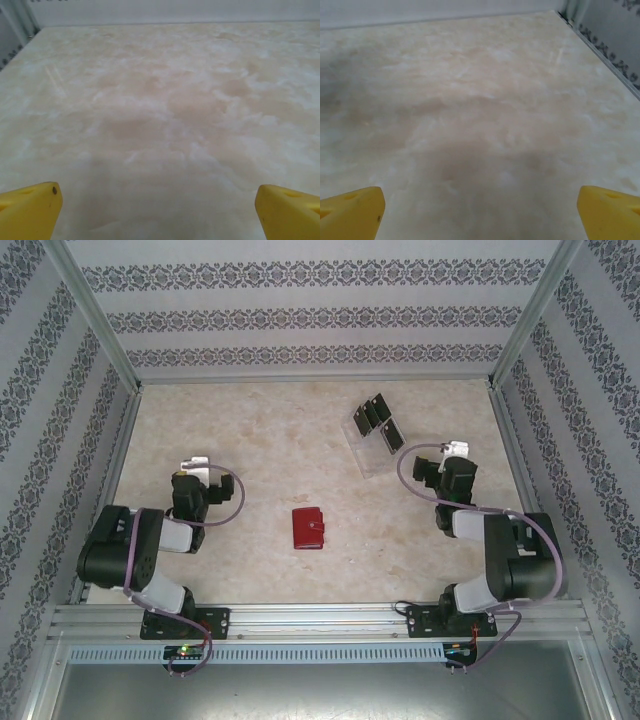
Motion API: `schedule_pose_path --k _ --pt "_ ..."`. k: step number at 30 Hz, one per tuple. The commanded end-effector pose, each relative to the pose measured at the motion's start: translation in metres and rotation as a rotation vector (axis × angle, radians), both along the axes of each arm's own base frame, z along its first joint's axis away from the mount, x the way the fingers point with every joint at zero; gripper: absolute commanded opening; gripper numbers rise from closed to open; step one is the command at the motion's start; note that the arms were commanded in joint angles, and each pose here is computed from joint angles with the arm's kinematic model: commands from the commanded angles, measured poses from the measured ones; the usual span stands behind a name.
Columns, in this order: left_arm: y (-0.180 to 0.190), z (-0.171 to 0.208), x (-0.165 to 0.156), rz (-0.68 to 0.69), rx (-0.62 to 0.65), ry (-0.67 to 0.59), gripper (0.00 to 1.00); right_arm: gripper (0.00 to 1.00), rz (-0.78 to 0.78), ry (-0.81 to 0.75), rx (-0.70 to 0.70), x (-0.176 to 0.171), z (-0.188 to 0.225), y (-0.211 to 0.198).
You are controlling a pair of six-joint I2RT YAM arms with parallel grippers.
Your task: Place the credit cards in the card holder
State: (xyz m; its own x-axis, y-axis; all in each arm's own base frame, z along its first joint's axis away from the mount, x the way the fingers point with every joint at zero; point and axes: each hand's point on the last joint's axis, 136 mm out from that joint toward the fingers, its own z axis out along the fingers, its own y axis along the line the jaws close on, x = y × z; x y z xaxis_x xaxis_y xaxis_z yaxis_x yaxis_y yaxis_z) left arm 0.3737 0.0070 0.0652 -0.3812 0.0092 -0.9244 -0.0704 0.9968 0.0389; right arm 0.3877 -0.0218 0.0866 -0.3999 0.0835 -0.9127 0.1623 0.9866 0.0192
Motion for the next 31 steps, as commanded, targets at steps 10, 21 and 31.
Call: schedule_pose_path --k 10,21,31 --pt "0.002 0.022 0.028 -0.03 -0.022 -0.034 1.0 0.98 0.077 -0.104 -0.023 0.008 0.019 0.013" --pt "0.002 0.02 0.028 -0.031 -0.025 -0.027 1.0 0.98 0.088 -0.1 -0.027 0.009 0.018 0.016" --pt "0.002 0.02 0.028 -0.032 -0.029 -0.025 1.0 0.98 0.101 -0.101 -0.023 0.009 0.019 0.018"
